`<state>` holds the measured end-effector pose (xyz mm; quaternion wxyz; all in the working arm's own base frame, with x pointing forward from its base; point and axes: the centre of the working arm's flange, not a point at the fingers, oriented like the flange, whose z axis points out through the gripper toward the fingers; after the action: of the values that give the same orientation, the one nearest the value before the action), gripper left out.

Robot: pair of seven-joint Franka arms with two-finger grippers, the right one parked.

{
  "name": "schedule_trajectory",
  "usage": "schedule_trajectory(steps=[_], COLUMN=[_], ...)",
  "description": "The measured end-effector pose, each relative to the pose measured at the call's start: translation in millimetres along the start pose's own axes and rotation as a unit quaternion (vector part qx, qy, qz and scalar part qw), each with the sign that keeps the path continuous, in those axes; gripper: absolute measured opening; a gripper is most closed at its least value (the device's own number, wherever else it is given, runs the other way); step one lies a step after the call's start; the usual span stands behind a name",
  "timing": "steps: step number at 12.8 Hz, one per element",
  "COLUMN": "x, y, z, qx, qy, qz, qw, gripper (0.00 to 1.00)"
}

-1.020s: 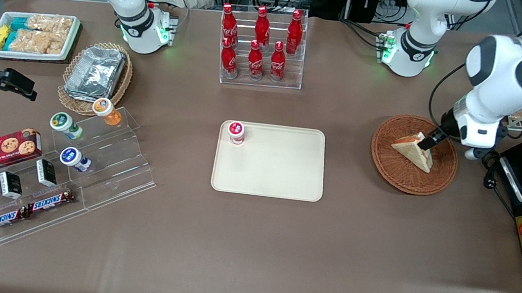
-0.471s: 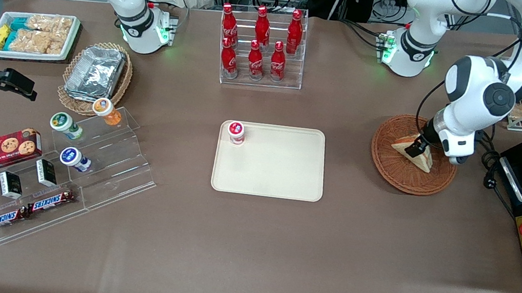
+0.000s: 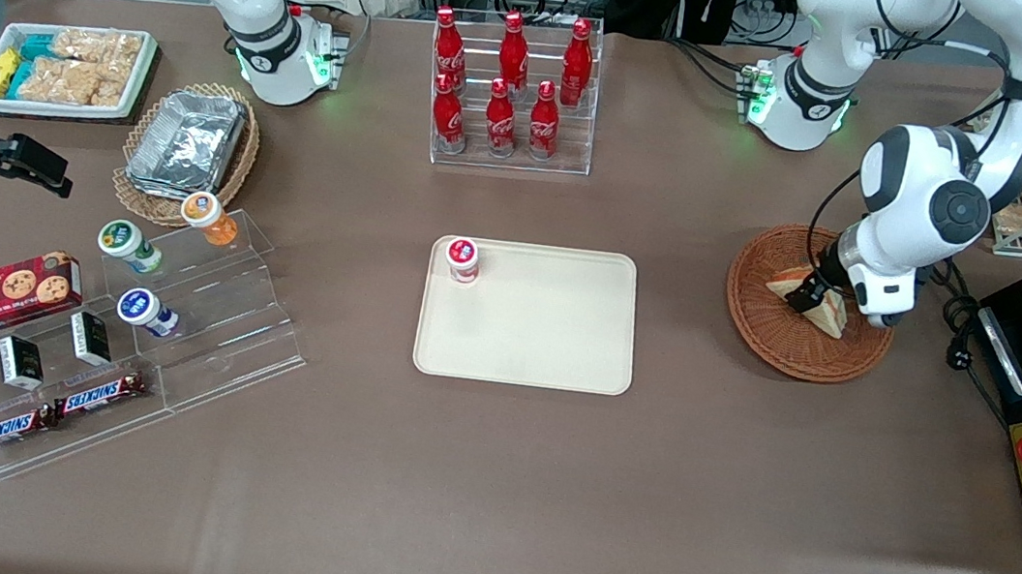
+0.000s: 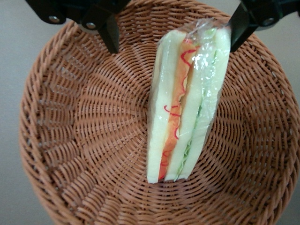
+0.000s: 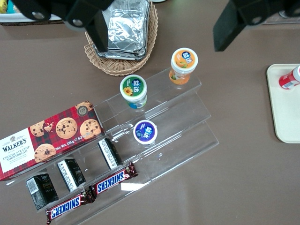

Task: Place sandwich from basket to tray
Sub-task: 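Lower the left gripper and close it on the sandwich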

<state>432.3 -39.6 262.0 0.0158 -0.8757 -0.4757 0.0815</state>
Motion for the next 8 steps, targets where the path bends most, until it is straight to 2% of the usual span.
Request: schedule_trajectory(steps=[5,8], x=[4,7], y=[-2,-2], z=[16,15], qx=[0.011,0.009], qy=[-0.008,-0.007], qz=[-0.016,-0.033], qw=[0.9998,0.9994], gripper=[1.0,0.91])
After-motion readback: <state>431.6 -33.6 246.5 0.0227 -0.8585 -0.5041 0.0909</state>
